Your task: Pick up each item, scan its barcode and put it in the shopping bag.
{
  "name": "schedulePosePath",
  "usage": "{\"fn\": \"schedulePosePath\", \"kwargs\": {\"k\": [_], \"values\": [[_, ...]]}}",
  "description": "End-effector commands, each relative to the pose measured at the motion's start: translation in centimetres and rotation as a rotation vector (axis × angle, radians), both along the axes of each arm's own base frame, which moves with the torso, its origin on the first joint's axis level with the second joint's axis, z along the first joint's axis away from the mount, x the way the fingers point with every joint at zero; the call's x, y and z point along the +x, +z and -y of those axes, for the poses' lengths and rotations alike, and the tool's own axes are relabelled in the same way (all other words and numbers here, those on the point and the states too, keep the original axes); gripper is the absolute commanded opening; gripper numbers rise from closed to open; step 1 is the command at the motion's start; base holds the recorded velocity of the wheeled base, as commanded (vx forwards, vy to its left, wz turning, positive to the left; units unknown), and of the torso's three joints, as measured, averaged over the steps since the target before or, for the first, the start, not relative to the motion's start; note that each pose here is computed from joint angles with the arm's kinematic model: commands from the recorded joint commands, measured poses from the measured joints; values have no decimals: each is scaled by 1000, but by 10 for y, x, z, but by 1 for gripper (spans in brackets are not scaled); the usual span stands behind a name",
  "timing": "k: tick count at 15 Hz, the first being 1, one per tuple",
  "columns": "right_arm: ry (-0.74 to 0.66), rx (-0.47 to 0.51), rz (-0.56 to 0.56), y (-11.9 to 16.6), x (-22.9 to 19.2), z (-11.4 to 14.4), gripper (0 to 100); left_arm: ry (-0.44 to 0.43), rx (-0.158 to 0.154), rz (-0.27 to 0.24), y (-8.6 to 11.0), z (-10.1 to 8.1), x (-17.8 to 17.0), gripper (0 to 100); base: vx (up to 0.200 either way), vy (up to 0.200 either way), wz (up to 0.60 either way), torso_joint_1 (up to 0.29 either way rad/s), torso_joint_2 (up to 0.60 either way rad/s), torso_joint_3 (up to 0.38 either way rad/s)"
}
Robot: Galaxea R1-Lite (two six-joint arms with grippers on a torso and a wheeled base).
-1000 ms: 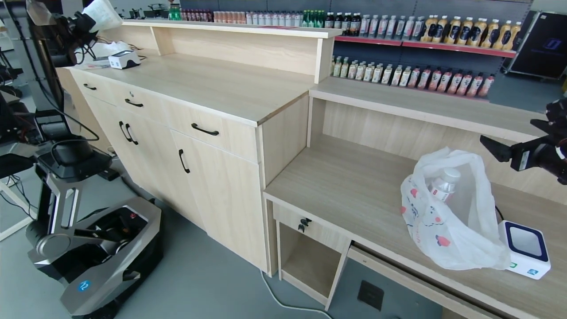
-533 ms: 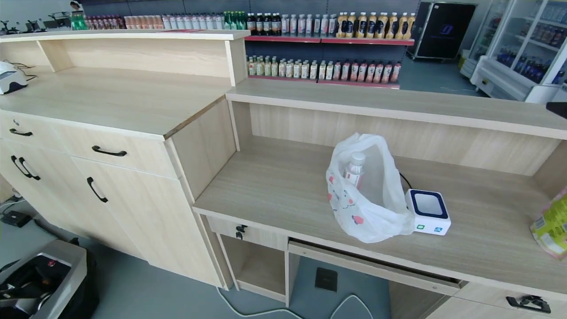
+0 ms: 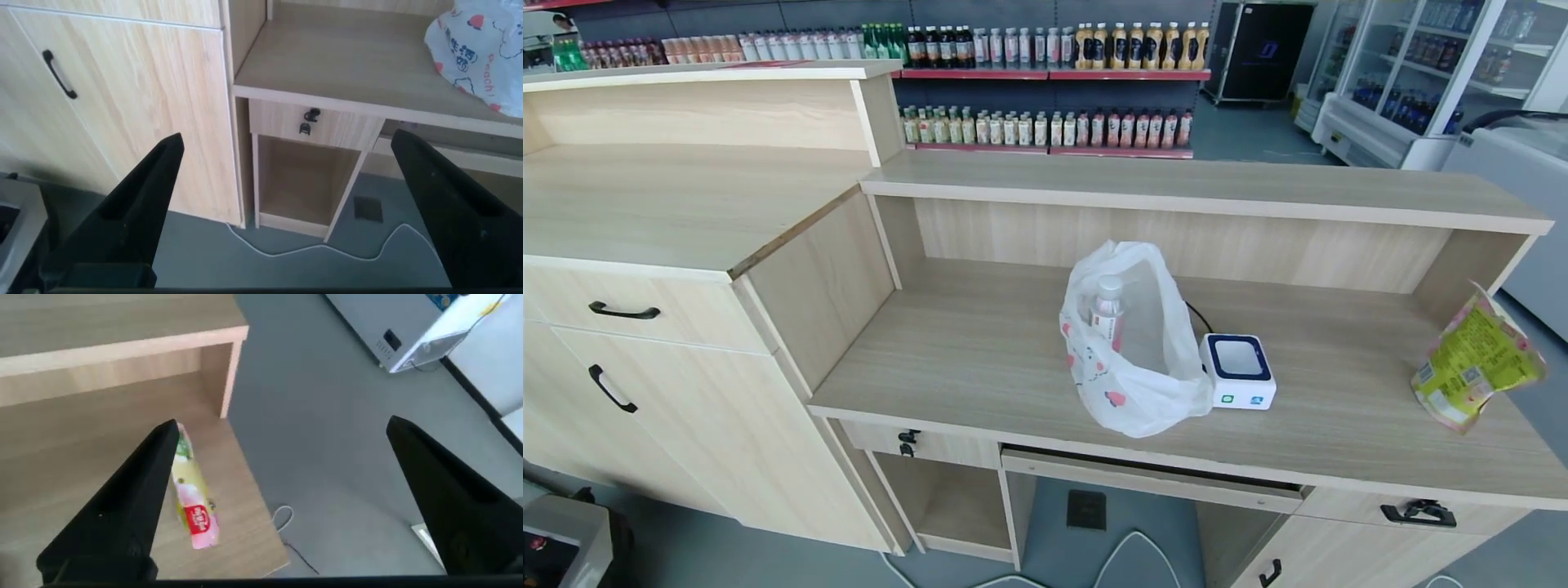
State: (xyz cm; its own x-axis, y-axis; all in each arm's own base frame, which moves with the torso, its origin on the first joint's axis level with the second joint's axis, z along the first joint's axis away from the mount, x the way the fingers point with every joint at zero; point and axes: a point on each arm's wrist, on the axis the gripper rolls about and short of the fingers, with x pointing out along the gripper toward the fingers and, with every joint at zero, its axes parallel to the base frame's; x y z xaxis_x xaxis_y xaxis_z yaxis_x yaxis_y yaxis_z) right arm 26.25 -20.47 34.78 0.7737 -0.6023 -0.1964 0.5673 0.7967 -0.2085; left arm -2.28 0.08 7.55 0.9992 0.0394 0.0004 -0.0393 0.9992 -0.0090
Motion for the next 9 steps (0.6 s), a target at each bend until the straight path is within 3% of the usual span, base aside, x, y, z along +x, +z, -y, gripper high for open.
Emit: {"fn": "schedulePosePath", "kwargs": {"k": [1, 5, 9], "values": [[-97, 66, -122, -45, 2, 51, 100, 1, 0, 0, 0, 0, 0, 100, 0, 0, 0, 0, 0, 0], [-129, 120, -198, -76, 3, 73, 100, 1, 0, 0, 0, 0, 0, 100, 0, 0, 0, 0, 0, 0], [-83, 205, -279, -125, 30, 90, 100, 1, 0, 0, 0, 0, 0, 100, 0, 0, 0, 0, 0, 0]]}}
